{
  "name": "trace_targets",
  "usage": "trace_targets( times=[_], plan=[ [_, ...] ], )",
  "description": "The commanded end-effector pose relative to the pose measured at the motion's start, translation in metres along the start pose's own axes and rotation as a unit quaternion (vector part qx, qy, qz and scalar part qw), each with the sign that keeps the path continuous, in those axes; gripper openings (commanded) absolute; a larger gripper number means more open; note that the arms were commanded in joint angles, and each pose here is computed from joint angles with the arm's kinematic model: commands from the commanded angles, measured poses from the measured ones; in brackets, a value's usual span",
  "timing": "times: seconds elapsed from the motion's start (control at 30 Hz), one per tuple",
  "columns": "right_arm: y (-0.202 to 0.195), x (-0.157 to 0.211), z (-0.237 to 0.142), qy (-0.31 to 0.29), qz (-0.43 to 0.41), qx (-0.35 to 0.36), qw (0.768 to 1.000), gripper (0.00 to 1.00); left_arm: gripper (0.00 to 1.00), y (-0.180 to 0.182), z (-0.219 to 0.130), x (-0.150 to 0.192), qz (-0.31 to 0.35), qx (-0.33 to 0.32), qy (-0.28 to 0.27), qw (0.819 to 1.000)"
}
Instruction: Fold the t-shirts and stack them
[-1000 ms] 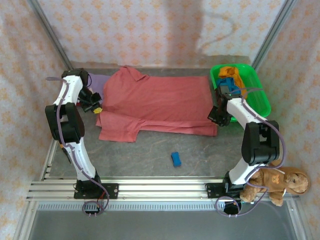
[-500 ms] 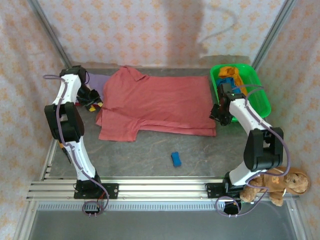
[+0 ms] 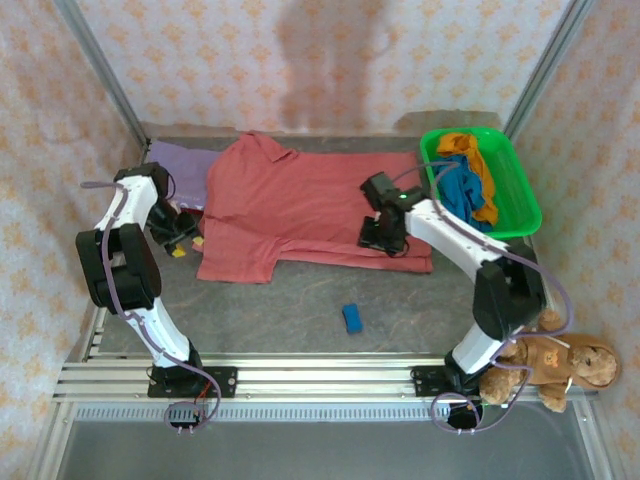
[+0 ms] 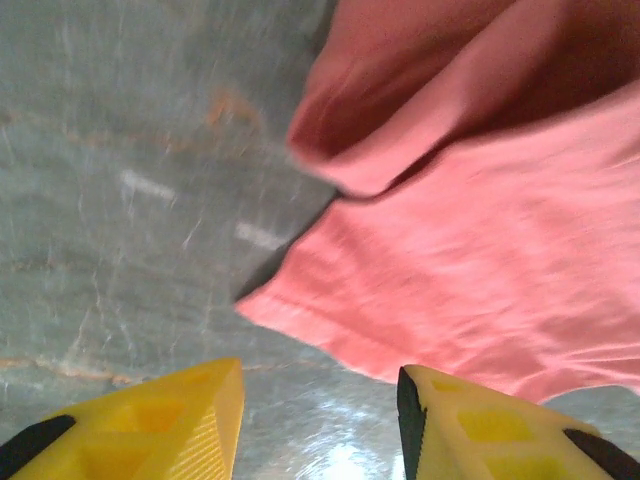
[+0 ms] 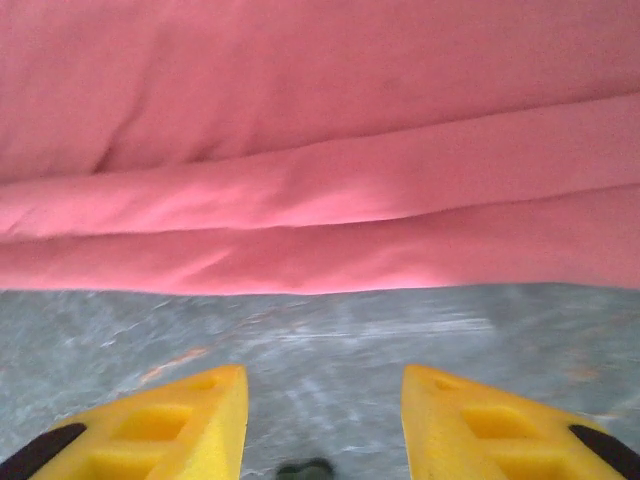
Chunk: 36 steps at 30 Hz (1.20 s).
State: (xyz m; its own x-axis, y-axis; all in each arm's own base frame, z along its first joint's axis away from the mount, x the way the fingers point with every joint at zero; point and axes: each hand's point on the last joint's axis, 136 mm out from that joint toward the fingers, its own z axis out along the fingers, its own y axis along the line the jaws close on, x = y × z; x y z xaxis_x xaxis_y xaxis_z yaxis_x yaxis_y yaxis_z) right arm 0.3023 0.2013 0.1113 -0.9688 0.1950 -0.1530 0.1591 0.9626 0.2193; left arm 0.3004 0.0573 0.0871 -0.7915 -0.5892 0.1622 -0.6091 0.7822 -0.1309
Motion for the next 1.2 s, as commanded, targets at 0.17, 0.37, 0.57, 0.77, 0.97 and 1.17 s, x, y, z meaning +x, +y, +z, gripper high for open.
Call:
trace_targets(
  times=[0.17,0.37,0.57,0.77,0.97,1.17],
  plan=[
    [0.101,0.031,0.032,0.041,-0.073,-0.018,0.996,0.41,0.45,0.018,0.021,0.03,0.022,-0.017,0.021,0.999],
    [0.159,0.065,0.059,0.075,-0.12,-0.039,0.989,0.4,0.44,0.018,0.036,0.038,0.024,-0.011,0.037,0.999],
    [0.2,0.088,0.081,0.1,-0.139,-0.063,0.983,0.4,0.44,0.021,0.048,0.039,0.025,-0.017,0.044,0.999],
    [0.216,0.091,0.097,0.106,-0.146,-0.069,0.981,0.38,0.41,0.018,0.058,0.034,0.026,-0.012,0.05,0.998],
    [0.218,0.091,0.116,0.114,-0.148,-0.058,0.981,0.35,0.37,0.016,0.062,0.027,0.025,-0.011,0.051,0.998],
    [0.223,0.094,0.123,0.124,-0.144,-0.069,0.979,0.24,0.31,0.016,0.067,0.026,0.026,-0.012,0.057,0.998]
  ],
)
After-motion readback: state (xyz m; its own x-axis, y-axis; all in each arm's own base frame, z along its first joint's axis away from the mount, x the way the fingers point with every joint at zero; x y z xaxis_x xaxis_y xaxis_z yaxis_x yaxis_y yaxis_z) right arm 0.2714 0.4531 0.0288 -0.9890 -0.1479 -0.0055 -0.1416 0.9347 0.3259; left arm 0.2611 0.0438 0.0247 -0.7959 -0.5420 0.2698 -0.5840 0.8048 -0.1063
